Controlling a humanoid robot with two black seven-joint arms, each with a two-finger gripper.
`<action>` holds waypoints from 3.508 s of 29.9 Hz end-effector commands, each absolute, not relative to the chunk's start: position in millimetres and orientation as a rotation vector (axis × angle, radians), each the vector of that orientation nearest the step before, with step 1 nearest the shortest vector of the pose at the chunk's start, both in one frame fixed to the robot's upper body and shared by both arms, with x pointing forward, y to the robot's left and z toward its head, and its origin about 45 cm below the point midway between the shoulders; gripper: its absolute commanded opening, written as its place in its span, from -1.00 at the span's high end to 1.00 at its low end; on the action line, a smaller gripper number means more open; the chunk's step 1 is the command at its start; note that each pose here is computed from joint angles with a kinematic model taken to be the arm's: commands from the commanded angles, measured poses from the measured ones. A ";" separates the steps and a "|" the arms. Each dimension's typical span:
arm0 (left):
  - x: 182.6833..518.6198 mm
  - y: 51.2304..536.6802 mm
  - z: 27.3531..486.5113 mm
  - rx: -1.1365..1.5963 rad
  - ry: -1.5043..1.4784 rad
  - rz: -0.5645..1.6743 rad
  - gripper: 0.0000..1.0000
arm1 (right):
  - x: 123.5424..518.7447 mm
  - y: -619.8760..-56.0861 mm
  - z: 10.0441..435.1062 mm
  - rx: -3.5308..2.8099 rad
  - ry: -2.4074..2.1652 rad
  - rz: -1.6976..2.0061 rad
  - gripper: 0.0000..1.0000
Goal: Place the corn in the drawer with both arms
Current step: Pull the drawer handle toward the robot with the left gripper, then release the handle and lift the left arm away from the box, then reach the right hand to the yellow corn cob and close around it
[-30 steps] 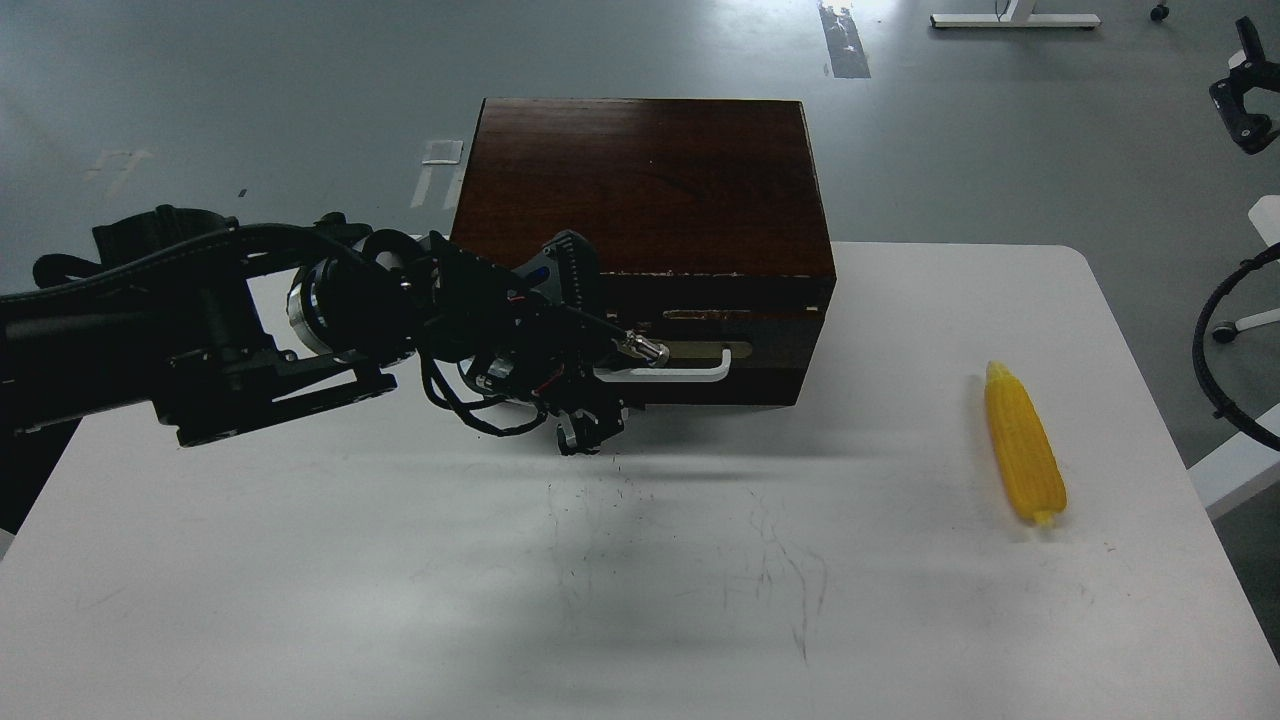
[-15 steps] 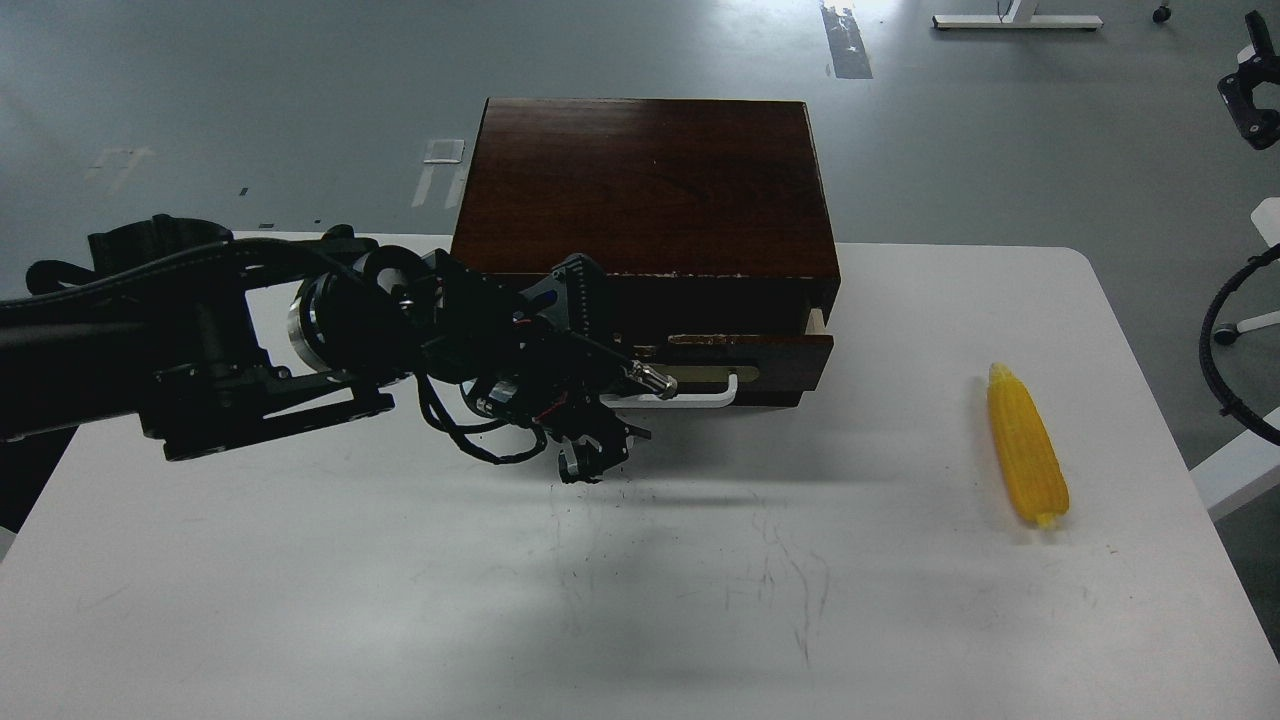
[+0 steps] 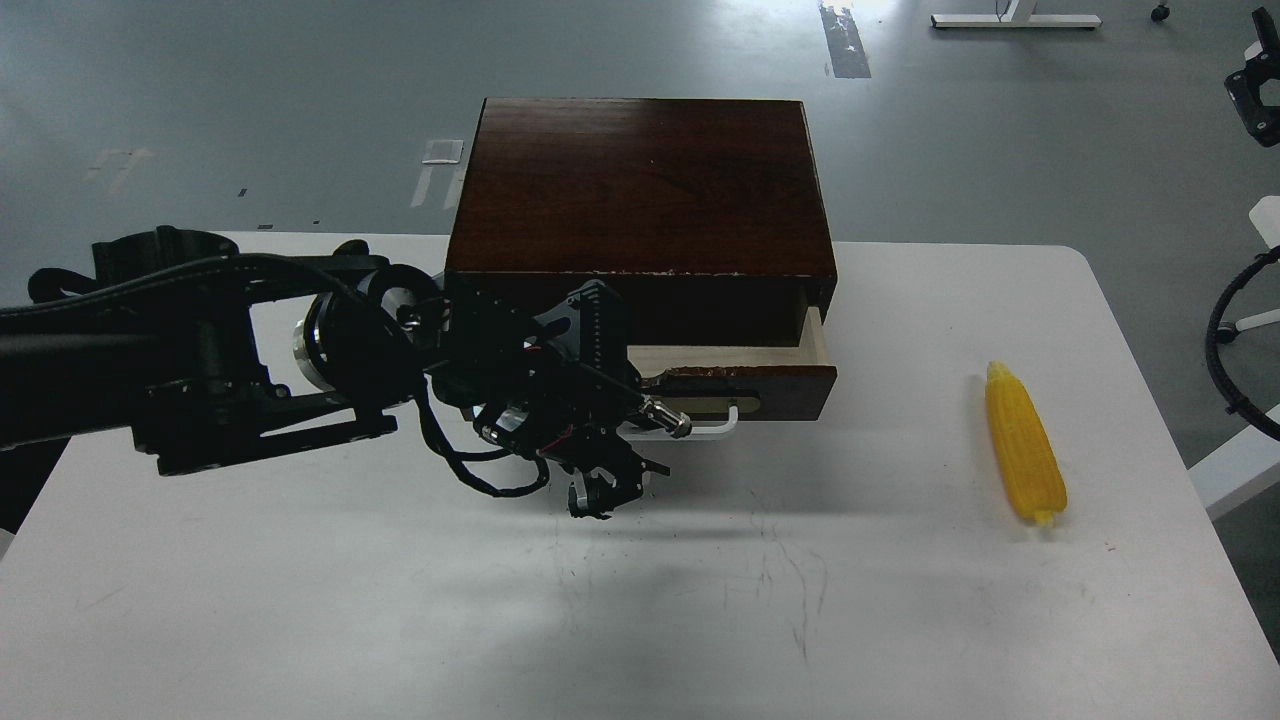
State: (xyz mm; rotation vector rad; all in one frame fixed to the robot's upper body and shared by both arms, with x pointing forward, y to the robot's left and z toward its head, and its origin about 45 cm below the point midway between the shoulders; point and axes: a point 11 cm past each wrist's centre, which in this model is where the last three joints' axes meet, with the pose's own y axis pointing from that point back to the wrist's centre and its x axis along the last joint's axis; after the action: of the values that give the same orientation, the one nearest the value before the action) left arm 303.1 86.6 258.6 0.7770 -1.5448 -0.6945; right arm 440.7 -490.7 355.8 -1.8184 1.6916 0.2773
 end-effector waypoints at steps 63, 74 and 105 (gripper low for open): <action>477.9 368.4 392.6 -0.525 0.107 1.131 -0.96 | 337.9 -432.7 300.5 -3.504 1.890 -0.763 -1.00; 476.2 368.1 386.3 -0.532 0.119 1.133 -0.96 | 285.6 -463.1 245.9 -3.695 1.933 -0.672 -1.00; 465.9 385.4 354.6 -0.541 0.175 1.187 -0.96 | 300.8 -409.2 129.8 -3.736 1.872 -0.550 -0.92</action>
State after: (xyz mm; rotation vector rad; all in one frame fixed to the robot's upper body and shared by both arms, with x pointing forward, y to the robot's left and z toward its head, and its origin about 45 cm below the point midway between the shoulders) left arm 466.5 384.8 356.9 -0.5399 0.1696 1.1843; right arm 301.4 -412.0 132.0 -3.7349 1.8878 -0.5428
